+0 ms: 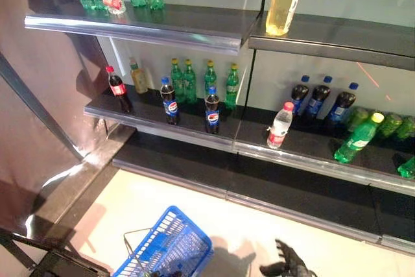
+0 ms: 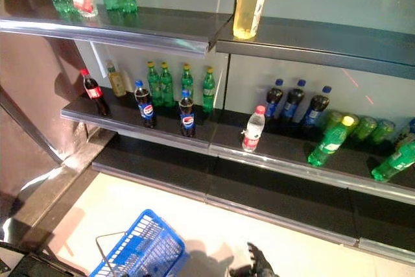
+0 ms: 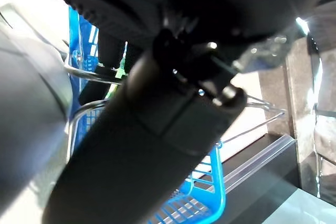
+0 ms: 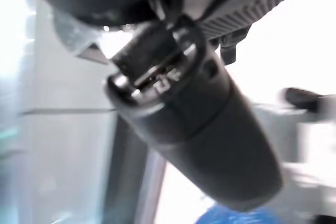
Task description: Pick up the drink and place into the basket.
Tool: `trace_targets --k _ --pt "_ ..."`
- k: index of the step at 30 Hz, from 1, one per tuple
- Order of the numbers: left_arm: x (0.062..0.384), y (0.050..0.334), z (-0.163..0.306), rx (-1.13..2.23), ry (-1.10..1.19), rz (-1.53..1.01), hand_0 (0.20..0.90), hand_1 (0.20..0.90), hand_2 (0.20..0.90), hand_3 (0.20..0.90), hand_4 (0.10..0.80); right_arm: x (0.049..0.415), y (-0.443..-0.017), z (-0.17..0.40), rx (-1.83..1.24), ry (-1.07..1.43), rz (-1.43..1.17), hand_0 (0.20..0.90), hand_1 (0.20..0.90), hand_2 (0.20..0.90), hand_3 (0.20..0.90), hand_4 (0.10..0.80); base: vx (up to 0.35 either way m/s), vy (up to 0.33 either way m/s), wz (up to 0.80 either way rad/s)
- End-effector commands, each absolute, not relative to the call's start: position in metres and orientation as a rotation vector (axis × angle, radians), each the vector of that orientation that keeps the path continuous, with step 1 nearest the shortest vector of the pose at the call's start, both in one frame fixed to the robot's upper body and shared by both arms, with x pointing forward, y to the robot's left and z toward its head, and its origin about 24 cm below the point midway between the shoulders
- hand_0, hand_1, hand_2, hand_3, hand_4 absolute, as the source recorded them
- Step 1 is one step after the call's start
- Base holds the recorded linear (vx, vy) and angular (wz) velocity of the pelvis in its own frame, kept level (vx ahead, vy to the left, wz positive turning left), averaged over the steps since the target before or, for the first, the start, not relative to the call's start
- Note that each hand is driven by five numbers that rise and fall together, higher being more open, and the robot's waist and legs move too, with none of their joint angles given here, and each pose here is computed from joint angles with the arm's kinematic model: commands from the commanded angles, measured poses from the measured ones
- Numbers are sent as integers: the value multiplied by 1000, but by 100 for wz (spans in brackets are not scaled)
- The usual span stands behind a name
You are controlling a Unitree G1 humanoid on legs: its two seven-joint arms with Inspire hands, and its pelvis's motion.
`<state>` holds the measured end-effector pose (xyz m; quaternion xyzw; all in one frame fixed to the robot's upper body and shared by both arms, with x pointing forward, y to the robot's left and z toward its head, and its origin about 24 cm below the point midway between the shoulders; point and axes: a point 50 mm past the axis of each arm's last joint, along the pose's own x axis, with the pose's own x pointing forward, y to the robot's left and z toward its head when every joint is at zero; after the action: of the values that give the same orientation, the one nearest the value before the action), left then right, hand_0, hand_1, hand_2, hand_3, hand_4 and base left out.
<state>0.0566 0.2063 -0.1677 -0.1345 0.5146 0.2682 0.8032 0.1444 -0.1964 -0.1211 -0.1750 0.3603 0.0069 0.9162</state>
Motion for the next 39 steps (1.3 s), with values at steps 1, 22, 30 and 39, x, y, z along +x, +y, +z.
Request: trace_targets --k 1,22,30,39 --pt "106 227 -148 -238 873 560 300 300 300 200 100 218 -191 -47 -394 307 -28 900 900 900 900 800 -18 -35 0" --pt "64 228 -157 -267 924 638 300 300 300 200 100 245 -246 148 -310 -547 -524 900 900 900 900 800 36 11 -1" --pt "93 227 -150 -266 873 598 300 300 300 200 100 269 -237 159 -156 -601 -583 900 900 900 900 800 -16 5 -1" --pt "158 222 -124 -312 668 502 300 300 300 200 100 306 -224 238 -63 -849 -654 900 900 900 900 800 -195 7 8"
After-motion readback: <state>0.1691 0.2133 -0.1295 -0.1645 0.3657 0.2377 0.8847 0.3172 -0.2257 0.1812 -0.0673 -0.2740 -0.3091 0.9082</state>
